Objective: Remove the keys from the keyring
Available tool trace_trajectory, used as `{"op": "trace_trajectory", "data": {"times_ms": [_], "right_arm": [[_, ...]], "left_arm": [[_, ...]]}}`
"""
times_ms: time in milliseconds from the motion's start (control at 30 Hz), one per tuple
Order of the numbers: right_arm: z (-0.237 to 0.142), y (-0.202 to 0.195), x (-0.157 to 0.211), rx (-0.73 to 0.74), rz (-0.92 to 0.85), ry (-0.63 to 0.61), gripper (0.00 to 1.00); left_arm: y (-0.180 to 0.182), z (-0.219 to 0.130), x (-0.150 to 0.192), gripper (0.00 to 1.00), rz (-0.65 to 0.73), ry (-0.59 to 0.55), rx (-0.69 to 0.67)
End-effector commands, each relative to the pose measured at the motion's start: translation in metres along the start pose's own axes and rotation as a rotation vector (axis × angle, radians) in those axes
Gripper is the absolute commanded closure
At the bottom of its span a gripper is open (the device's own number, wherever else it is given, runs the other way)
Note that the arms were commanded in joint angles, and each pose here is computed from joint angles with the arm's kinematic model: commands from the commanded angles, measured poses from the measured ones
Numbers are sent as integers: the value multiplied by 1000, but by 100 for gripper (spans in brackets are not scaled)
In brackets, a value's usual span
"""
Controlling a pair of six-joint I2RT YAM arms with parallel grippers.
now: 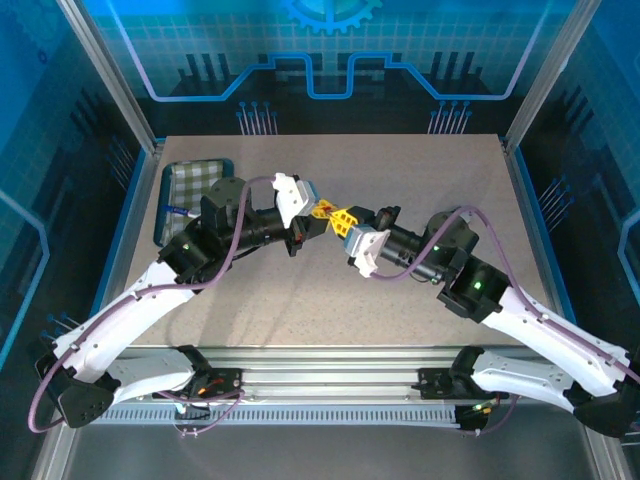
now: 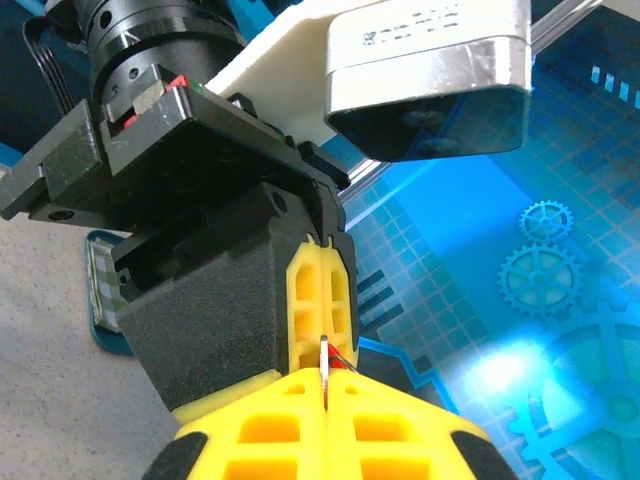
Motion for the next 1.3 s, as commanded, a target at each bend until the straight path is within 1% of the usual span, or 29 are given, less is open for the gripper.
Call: {"op": "trace_trajectory", "data": {"times_ms": [0,100,167,300,433,500,600,767,967,1067,1200,1267], "right_arm": [[9,16,15,-41,90,22,100],[4,9,19,-23,128,17,100],[1,6,19,-15,144,9,100],[-5,2,21,-3,175,-9,100],[-10,-1,20,4,204,-33,100],[-13,-1,19,-2,214,-50,100],[-18,-5,19,-17,244,-65,100],[-28,-11,19,-29,297,-96,100],[-37,-10,17,-40,323,-114,100],[-41,-12,18,-23,329,-111,100],[-45,-19,18,-1,341,-123,100],[-47,-21,18,2,343,-128,100]], "left_arm": [[-65,-1,-11,100,62,-39,286],[-65,-1,-10,100,59,-36,283],[-64,-1,-9,93,57,-37,281],[-62,-1,-6,76,55,-36,266],[-61,-2,-6,67,57,-42,258],[-60,-2,-7,60,56,-43,250],[-59,-5,-8,59,66,-44,236],[-50,-10,-9,46,76,-41,162],[-45,-12,-13,40,101,-30,121],[-41,-13,-14,34,107,-31,96],[-35,-13,-13,32,110,-32,58],[-29,-14,-13,31,112,-36,18]]}}
Point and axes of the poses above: each hand's point on the last joint's axis, 136 mm out from that joint toward the fingers, its own z axis out along the fingers, its own y axis along the line the jaws close on, x = y × z, the point moved 1 cm from there along -z, back along the fingers, and after that the axes turned 15 degrees about -z, right-handed, at the moved point
